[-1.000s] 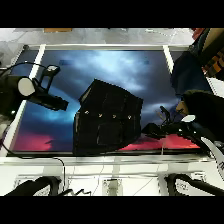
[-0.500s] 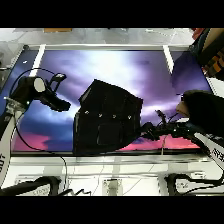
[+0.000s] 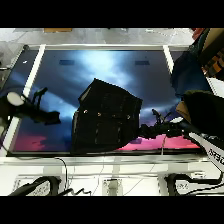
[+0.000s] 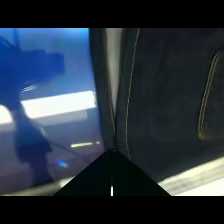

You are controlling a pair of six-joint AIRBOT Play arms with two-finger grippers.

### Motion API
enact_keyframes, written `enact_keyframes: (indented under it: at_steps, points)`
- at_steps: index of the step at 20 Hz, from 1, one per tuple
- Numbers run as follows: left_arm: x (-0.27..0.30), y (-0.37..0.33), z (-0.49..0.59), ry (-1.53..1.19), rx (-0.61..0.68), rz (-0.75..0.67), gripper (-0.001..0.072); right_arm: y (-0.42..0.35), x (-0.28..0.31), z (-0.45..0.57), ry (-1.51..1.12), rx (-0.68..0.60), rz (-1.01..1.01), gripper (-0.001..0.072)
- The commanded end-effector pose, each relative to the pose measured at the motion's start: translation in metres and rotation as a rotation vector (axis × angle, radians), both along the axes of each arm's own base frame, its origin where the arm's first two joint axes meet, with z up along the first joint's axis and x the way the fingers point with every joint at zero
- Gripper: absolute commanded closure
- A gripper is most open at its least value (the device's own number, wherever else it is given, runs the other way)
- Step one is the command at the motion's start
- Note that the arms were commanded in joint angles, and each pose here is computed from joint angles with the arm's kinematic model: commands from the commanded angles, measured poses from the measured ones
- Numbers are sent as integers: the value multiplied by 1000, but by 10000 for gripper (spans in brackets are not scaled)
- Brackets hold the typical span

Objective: Fold the clothes and pants, and hang the long-sleeved shirts on hangers.

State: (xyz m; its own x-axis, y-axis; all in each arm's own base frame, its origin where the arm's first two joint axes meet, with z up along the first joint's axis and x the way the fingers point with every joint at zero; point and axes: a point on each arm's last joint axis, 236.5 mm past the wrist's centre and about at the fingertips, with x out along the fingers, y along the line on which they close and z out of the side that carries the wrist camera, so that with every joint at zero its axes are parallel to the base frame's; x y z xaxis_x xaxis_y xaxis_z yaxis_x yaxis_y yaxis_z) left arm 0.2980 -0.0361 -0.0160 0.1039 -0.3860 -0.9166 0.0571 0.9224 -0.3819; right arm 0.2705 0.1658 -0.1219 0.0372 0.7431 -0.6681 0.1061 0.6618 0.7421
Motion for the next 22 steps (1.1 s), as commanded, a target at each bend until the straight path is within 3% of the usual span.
enact_keyframes:
  at_steps: [1,4,6,7,9,10,13,20,21,22]
  points:
    - [-59,1,-33,72,-50,58,701,9,-5,8,-19,44,48,656]
    - [-90,-23,-47,107,-190,15,701,13,-10,13,-7,67,64,677]
    - [-83,-33,-51,70,-273,89,700,14,-13,15,0,77,72,677]
    - [-84,-33,-56,71,-282,118,647,14,-13,15,0,78,72,677]
    - [-97,-34,-66,108,-273,114,220,14,-13,15,0,79,70,677]
    - [-104,-32,-72,124,-254,108,195,15,-12,15,0,82,65,677]
    - [-109,-26,-90,126,-209,131,196,18,-6,20,-3,107,36,677]
    - [-118,-39,-108,158,-263,168,199,20,-4,22,-4,117,26,677]
    - [-112,-38,-110,145,-264,188,236,20,-4,22,-3,118,27,677]
    - [-105,-35,-112,123,-258,217,340,20,-5,23,-1,123,31,677]
